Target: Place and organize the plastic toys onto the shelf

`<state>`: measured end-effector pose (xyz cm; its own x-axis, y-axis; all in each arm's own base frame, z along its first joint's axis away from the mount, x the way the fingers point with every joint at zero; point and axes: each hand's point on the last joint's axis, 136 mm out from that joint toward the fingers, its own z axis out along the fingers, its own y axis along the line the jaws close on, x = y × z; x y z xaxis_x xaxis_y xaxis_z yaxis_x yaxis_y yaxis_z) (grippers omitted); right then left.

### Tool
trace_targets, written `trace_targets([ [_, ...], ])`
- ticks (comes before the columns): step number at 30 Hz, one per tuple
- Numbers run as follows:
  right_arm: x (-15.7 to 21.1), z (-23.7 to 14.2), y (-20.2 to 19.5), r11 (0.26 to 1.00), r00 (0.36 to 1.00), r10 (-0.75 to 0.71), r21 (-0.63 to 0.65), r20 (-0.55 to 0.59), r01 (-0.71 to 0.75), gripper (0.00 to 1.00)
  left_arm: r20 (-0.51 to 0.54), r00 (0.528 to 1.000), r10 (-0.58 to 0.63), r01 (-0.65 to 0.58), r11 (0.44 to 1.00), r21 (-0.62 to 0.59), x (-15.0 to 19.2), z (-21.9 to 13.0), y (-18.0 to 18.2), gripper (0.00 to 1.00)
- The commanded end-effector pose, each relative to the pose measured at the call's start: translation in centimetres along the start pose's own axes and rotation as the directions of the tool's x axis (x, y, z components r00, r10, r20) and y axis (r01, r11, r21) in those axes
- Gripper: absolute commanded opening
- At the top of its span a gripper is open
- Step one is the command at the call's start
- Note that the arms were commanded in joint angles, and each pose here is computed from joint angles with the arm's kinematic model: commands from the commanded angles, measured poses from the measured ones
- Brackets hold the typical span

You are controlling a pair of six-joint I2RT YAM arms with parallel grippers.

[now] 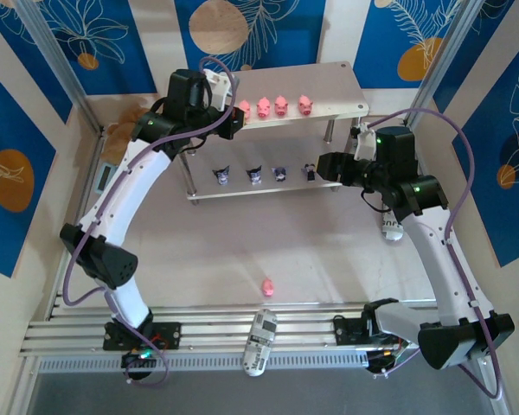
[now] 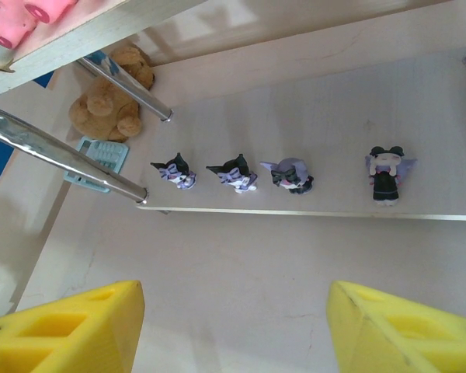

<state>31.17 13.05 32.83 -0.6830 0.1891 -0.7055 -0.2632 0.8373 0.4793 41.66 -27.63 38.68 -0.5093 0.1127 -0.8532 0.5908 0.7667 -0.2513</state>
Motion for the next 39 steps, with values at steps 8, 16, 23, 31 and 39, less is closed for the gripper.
trace_targets([
  [8, 0.2, -0.4, -0.1, 1.000, 1.000, -0.012, 0.000, 0.004, 0.012, 0.64, 0.047, 0.999, 0.027, -0.028, 0.999, 0.017, -1.7, -0.3, -0.9, 0.05],
  [16, 0.3, -0.7, -0.4, 1.000, 1.000, -0.014, 0.013, 0.007, 0.014, 0.64, 0.112, 0.991, 0.069, -0.065, 0.997, -0.037, -3.1, -2.8, -0.9, 0.15],
  [23, 0.3, -0.5, -0.2, 1.000, 1.000, -0.005, 0.002, 0.006, 0.005, 0.64, 0.061, 0.997, 0.054, -0.055, 0.998, 0.012, -2.0, -2.2, -1.6, 0.09],
  [31, 0.1, -0.6, -0.2, 1.000, 1.000, -0.003, 0.007, 0.010, 0.003, 0.64, 0.015, 0.999, 0.043, -0.044, 0.998, 0.050, -1.1, -0.8, -1.9, 0.07],
  [39, 0.0, -0.5, -0.2, 1.000, 1.000, -0.004, 0.008, 0.013, 0.004, 0.64, 0.005, 0.999, 0.044, -0.044, 0.998, 0.047, -1.0, 0.0, -1.7, 0.07],
])
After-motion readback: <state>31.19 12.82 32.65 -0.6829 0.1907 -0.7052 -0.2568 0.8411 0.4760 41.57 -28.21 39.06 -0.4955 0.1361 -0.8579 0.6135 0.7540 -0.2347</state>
